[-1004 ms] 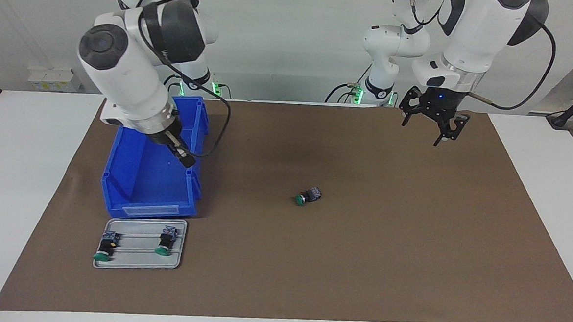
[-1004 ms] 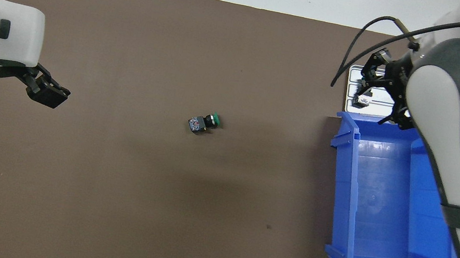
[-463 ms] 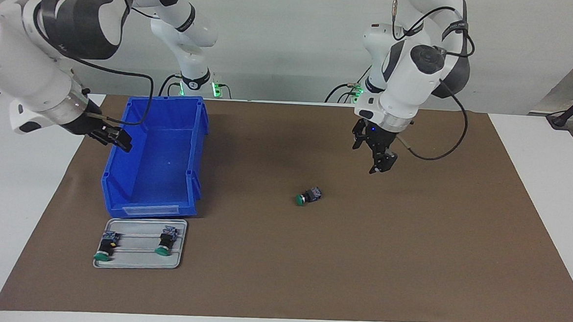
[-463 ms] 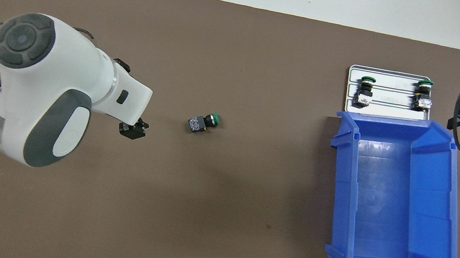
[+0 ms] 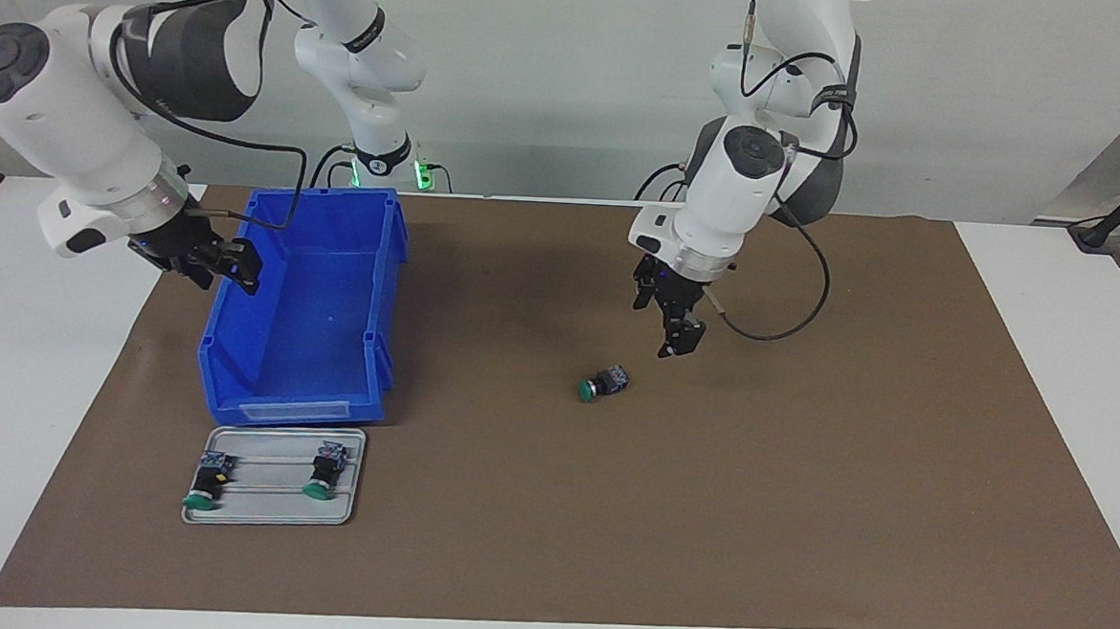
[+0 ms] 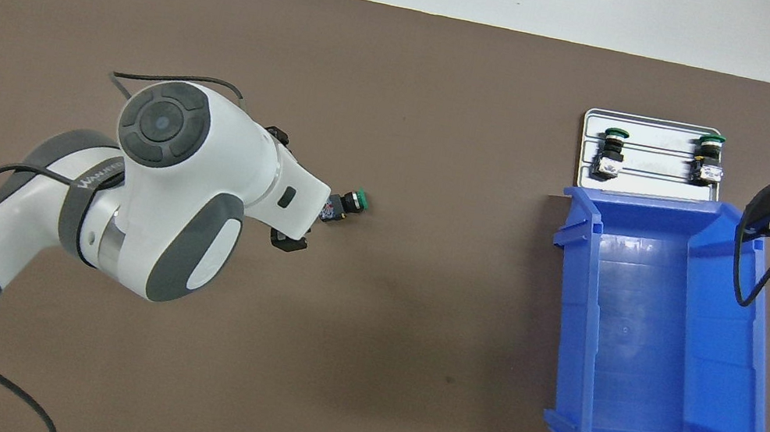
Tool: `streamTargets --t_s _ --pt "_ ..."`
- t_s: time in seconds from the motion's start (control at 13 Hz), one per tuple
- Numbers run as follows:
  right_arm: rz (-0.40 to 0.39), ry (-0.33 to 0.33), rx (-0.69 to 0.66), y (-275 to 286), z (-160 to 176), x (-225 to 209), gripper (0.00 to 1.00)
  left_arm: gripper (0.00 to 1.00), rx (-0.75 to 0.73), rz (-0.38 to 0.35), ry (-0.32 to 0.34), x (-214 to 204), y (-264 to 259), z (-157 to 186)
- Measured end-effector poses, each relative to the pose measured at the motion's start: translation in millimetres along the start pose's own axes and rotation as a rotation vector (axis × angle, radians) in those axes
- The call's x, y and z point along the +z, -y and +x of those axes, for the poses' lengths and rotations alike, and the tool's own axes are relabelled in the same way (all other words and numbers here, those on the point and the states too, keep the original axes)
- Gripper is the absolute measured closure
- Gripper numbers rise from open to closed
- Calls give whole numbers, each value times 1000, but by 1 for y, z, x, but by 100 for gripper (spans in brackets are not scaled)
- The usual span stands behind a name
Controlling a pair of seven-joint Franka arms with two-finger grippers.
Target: Place and press button with both arms
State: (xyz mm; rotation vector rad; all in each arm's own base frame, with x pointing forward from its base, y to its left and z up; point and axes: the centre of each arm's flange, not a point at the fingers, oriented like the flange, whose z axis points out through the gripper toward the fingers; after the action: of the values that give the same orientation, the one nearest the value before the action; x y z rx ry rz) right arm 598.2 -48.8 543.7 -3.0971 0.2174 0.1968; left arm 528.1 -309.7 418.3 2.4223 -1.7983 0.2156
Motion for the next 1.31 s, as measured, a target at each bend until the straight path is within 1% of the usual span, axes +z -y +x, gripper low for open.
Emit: streamTargets --t_s 0.08,0.23,0.46,0.62,0.77,0.93,1.0,1.16,1.31 --pt "-9 -6 -8 1 -9 -2 34 3 -1 -1 -1 10 -3 6" --pt "-17 -34 -64 2 -24 -16 34 3 -18 -13 8 32 -6 12" --pt "-16 -103 -146 -5 -48 -54 33 4 -65 -16 7 71 -11 28" --pt "-13 -146 -160 -5 -63 -76 32 4 -101 -4 -7 89 -8 35" --pt "-11 -171 -165 -4 -75 -94 33 4 -119 3 -14 102 -4 36" --pt "-8 -175 -150 -2 -79 -99 33 4 -125 11 -22 111 -2 35" --pt "-5 -172 -115 -1 -79 -98 33 4 -126 17 -28 114 0 36" --pt "-2 -161 -72 0 -77 -93 33 4 -129 26 -37 120 2 36" --pt "-3 -142 -62 1 -74 -83 33 6 -131 36 -48 123 3 36"
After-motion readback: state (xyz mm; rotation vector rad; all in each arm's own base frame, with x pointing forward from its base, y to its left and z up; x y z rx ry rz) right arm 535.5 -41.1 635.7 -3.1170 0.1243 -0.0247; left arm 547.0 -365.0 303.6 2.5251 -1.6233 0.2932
